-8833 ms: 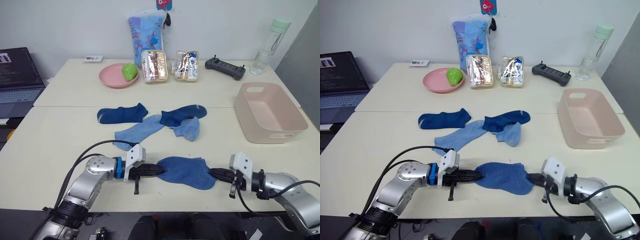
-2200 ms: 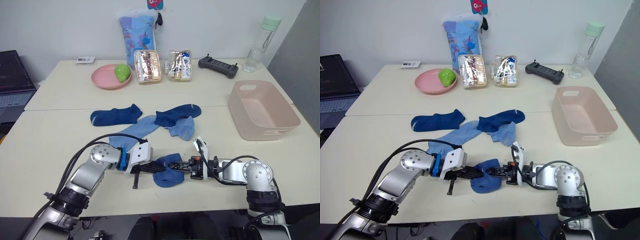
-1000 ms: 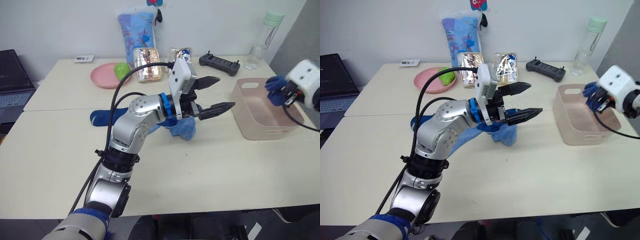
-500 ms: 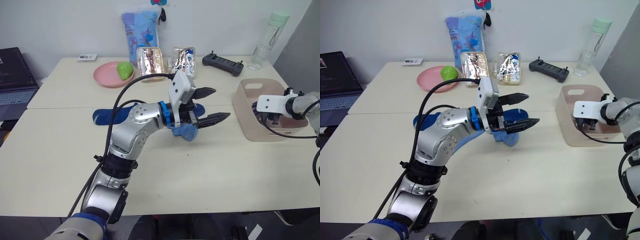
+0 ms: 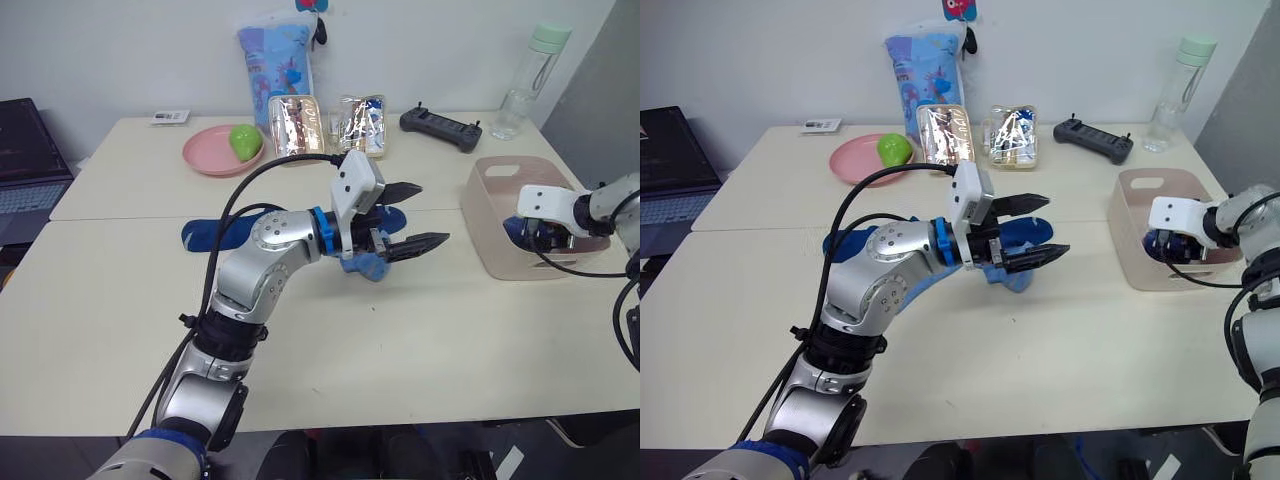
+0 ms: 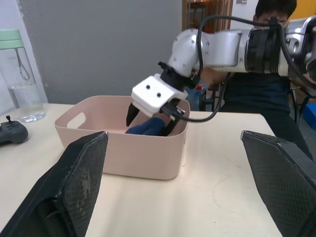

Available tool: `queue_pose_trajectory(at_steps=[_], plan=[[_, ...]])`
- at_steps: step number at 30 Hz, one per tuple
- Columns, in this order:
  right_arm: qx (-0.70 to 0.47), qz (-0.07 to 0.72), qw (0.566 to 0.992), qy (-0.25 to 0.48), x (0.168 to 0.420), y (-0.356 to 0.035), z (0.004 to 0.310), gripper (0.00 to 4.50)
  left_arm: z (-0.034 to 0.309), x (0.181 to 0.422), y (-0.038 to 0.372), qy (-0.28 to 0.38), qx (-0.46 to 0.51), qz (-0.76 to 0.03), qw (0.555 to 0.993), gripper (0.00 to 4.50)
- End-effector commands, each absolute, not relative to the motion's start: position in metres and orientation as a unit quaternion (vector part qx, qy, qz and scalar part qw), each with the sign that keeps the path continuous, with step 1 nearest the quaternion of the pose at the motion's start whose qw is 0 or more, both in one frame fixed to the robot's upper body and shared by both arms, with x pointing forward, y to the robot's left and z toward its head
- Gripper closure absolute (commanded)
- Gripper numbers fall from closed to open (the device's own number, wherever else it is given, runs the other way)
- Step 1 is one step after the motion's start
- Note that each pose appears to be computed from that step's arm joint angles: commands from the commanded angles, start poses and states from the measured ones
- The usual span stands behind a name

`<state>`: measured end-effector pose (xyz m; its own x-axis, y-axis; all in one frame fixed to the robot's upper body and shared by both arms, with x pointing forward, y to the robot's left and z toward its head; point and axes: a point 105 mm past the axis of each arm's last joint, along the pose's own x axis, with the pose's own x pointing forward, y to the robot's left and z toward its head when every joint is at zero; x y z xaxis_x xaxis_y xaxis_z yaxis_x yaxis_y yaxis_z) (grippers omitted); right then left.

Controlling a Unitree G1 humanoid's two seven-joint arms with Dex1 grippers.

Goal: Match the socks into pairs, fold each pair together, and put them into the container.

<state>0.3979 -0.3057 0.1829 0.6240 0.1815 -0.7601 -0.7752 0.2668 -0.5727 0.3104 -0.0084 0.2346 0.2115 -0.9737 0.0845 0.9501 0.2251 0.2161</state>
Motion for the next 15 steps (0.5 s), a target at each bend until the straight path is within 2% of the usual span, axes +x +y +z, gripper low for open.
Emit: queue_pose_trajectory(at_steps=[1,6,9,12,15], plan=[[-0.491,0.333,0.758,0.271,0.396,-0.302,0.211,0.96,0.243,0.309,-0.007,-0.123,0.068,-0.62,0.771,0.0],[-0.462,0.337,0.775,0.269,0.39,-0.302,0.245,0.96,0.245,0.314,-0.006,-0.128,0.071,-0.616,0.774,0.0],[-0.483,0.278,0.797,0.233,0.401,-0.308,0.26,0.96,0.244,0.315,-0.006,-0.128,0.073,-0.616,0.774,0.0],[-0.522,0.244,0.784,0.23,0.406,-0.316,0.252,1.58,0.243,0.313,-0.007,-0.128,0.072,-0.618,0.772,0.0],[-0.53,0.25,0.77,0.252,0.405,-0.32,0.232,2.64,0.243,0.311,-0.01,-0.128,0.071,-0.623,0.769,0.0]])
